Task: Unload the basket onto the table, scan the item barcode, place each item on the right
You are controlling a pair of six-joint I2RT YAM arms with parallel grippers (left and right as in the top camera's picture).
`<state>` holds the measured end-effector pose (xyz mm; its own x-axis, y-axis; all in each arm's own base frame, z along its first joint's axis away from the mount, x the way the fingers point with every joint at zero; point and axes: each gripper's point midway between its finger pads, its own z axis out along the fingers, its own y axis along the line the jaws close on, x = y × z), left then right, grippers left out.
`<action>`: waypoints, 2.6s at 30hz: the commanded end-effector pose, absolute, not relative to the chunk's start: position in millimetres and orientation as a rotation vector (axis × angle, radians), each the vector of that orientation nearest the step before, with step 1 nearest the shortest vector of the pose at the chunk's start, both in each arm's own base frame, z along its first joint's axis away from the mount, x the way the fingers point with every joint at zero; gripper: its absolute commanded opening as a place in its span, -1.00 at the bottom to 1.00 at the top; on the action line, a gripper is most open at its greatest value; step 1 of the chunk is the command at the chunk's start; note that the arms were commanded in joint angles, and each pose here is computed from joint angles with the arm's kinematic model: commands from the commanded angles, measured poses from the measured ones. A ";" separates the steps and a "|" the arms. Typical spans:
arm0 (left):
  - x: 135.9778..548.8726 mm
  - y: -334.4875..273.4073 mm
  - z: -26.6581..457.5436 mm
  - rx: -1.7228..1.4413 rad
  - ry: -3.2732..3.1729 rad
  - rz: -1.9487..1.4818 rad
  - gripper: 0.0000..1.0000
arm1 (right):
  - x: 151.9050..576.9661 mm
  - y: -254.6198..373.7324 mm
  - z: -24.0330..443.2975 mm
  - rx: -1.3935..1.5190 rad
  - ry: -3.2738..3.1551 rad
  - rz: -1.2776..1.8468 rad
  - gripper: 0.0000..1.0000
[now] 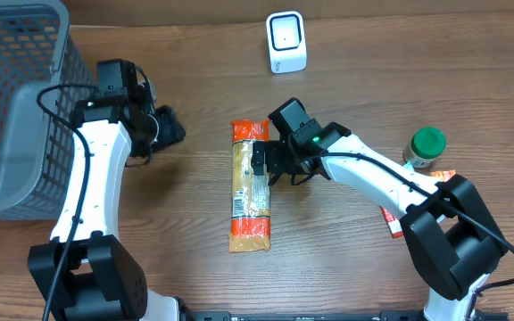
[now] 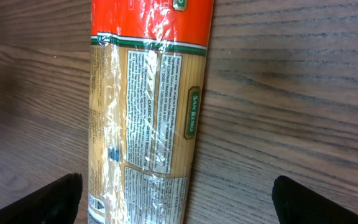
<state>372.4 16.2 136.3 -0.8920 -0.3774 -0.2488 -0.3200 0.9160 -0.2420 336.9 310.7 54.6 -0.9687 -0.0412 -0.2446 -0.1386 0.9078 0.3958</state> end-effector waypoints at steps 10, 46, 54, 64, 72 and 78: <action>341.9 -46.3 60.4 -0.297 2.892 -0.380 -0.92 | 334.8 312.8 57.7 -0.140 2.831 0.623 1.00; 319.8 -96.6 -53.7 -0.275 3.072 -0.472 -0.91 | 314.0 305.9 11.7 -0.150 3.064 1.137 0.88; 311.3 -95.1 -54.4 -0.286 3.107 -0.463 -0.92 | 297.8 313.7 -3.3 -0.124 3.130 1.282 0.71; 289.3 -92.0 -54.7 -0.316 3.199 -0.441 -0.90 | 295.5 310.6 -25.3 0.020 3.107 1.290 0.67; 282.3 -90.9 -54.3 -0.325 3.228 -0.433 -0.86 | 306.1 317.9 -23.3 0.001 3.024 1.339 0.63; 281.5 -90.8 -54.3 -0.327 3.231 -0.432 -0.87 | 303.8 337.0 -18.3 -0.048 2.984 1.372 0.58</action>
